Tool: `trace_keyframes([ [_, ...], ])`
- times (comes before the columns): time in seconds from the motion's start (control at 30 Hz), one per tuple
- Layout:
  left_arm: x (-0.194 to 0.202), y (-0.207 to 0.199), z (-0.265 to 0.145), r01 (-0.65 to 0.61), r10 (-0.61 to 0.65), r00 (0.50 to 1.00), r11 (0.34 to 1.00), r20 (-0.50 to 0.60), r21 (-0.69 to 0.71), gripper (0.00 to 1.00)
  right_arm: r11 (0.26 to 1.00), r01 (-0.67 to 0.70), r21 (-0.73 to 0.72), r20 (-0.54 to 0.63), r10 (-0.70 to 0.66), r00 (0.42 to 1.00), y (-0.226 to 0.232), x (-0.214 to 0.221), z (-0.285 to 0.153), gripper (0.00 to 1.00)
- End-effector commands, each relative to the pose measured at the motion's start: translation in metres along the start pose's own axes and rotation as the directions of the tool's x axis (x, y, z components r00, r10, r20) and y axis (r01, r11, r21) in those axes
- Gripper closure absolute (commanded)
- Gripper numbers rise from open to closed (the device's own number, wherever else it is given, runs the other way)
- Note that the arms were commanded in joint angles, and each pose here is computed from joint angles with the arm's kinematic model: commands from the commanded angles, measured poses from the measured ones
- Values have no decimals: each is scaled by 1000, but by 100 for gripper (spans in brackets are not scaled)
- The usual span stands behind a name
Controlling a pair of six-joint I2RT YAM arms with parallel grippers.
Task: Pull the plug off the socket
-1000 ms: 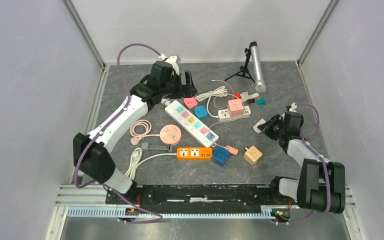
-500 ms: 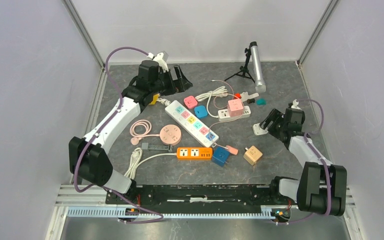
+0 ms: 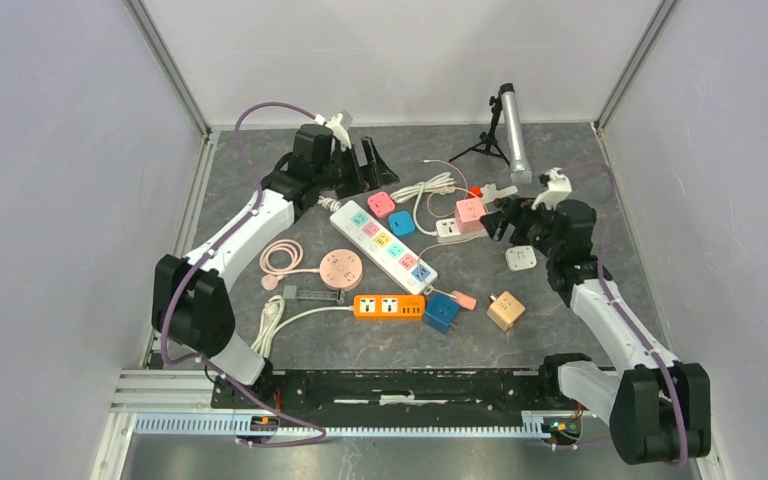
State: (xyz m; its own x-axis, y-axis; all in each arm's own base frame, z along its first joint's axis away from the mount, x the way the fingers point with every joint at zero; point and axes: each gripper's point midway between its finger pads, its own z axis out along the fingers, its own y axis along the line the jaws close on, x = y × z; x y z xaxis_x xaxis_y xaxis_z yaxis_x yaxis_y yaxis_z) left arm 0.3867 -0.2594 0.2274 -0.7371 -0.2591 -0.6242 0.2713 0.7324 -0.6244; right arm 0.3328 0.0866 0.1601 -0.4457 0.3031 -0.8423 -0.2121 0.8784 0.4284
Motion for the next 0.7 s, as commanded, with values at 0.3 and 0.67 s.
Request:
trace_keyframes([
  [0.3, 33, -18, 22, 32, -26, 991, 999, -128, 40, 7, 985, 170, 7, -40, -170, 985, 38, -27, 44, 21],
  [0.67, 48, -14, 31, 23, -19, 983, 999, -183, 22, 9, 982, 177, -64, -212, -187, 959, 56, -1, 83, 20],
])
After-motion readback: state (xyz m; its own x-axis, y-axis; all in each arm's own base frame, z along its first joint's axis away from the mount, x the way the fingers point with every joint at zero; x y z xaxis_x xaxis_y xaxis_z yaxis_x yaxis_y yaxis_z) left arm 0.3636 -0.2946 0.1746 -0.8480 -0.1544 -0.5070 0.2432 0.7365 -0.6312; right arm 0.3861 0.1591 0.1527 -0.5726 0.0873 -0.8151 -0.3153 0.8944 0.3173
